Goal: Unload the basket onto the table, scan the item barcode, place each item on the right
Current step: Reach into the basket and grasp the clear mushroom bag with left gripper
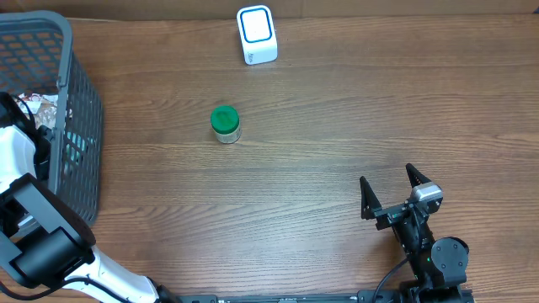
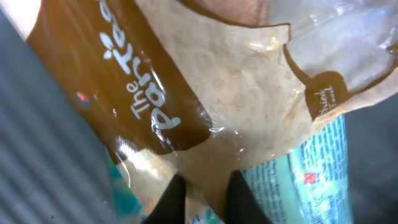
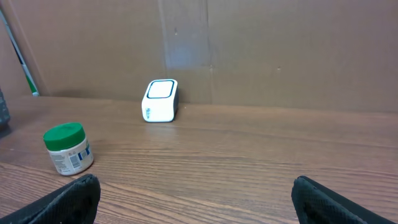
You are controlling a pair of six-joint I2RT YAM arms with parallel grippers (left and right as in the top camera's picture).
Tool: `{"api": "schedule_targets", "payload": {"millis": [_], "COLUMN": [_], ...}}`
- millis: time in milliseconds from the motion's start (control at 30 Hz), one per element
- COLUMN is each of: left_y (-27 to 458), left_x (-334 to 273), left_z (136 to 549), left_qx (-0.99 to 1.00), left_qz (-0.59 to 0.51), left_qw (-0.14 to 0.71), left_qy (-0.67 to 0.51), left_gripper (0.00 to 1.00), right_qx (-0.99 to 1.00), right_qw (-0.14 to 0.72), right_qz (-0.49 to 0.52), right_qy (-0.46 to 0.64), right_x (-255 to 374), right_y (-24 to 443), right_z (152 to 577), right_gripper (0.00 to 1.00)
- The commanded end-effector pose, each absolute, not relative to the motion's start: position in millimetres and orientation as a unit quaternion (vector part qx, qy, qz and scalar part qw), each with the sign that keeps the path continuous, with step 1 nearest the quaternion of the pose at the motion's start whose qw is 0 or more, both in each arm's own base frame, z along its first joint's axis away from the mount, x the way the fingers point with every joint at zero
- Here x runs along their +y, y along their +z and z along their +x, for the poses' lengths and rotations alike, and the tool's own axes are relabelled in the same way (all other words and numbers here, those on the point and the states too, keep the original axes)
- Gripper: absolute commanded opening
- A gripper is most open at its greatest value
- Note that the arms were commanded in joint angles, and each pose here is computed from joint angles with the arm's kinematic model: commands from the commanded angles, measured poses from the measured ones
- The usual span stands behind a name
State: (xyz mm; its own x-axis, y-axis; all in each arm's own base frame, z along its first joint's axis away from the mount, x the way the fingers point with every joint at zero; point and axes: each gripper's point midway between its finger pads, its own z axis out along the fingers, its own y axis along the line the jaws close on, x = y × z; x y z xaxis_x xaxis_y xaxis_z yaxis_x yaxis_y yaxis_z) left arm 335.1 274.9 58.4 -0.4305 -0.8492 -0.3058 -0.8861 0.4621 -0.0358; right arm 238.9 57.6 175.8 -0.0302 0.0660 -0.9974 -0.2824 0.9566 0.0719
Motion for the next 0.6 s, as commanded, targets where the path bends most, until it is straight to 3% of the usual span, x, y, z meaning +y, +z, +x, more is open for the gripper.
{"api": "schedule_targets", "payload": {"millis": [0, 200, 567], "left_y": [52, 61, 129], "left_x": [276, 274, 279], "left_z": [331, 328, 337], "left_qx": [0.845, 0.847, 0.838], "left_qz": [-0.513, -0.513, -0.526], "left_qw": [0.131, 0.118, 0.127], "left_qy": [0.076, 0.074, 0.067], "left_gripper": [0.04, 0.04, 0.04], "right_qx": [0.706, 0.706, 0.706], "right_qw": [0.694, 0.694, 0.694], "right_qz": [-0.075, -0.075, -0.075], "right_qy": [0.123, 0.123, 0.123], "right_x": [56, 56, 56], "right_y": [174, 174, 174], "right_z": [239, 239, 239], "right_gripper": [1.0, 1.0, 1.0]}}
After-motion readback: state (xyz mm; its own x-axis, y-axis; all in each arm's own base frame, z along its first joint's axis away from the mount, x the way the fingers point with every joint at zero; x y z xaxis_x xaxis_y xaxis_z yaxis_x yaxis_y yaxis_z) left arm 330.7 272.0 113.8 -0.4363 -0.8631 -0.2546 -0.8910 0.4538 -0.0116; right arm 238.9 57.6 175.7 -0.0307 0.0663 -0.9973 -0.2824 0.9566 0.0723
